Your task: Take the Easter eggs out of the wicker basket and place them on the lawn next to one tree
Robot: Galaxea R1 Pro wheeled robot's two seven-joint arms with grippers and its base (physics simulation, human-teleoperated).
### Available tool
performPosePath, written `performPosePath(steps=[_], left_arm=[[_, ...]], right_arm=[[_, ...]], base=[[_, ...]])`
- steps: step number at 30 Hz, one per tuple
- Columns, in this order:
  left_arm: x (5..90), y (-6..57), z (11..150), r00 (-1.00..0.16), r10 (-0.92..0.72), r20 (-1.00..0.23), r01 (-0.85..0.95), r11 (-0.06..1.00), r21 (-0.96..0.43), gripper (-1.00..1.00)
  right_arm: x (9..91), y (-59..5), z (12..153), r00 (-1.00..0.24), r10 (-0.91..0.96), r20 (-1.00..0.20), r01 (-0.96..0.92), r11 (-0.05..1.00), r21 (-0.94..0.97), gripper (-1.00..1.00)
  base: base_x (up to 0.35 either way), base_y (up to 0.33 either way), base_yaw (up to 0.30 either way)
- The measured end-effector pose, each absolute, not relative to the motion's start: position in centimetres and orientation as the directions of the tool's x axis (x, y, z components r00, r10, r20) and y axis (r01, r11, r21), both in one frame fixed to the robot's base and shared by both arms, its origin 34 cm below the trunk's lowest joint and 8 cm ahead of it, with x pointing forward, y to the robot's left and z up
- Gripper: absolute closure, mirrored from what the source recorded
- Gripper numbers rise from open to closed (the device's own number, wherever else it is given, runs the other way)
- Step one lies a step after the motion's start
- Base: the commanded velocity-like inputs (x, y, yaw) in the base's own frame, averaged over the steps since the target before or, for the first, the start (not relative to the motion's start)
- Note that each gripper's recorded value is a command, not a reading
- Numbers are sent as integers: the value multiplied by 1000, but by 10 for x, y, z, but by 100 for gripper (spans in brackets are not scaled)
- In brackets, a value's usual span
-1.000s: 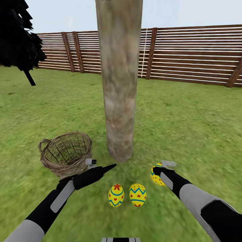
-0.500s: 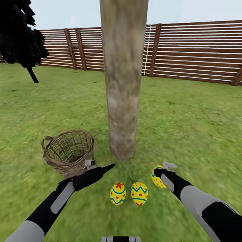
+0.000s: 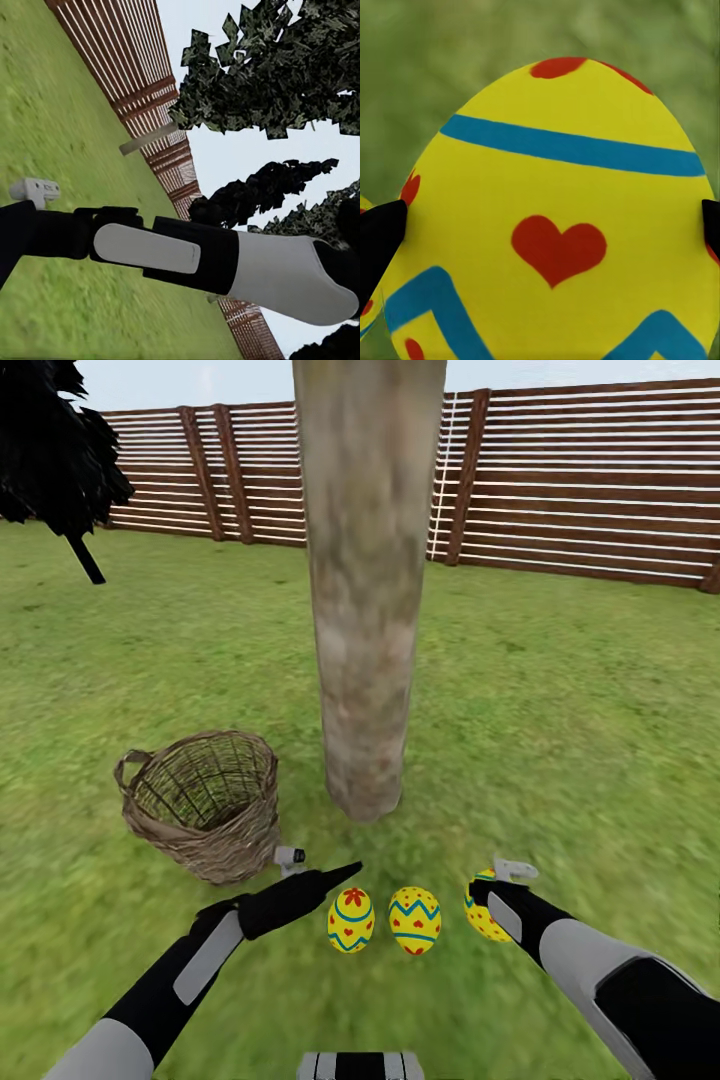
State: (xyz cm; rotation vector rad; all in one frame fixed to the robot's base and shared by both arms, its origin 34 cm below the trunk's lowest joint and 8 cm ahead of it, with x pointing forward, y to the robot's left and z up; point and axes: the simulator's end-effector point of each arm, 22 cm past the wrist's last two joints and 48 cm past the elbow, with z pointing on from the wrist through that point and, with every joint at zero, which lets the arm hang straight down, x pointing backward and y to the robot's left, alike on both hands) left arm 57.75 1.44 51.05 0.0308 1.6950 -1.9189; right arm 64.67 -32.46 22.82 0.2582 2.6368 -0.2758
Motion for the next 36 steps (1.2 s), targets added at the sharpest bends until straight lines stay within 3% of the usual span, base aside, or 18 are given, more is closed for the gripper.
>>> performPosePath(steps=[36], left_arm=[[575, 15, 444, -878, -401, -263, 302, -38, -952, -100]], right_arm=[[611, -326, 156, -926, 87, -367, 170, 965, -198, 100]], base=[[0, 0, 0]])
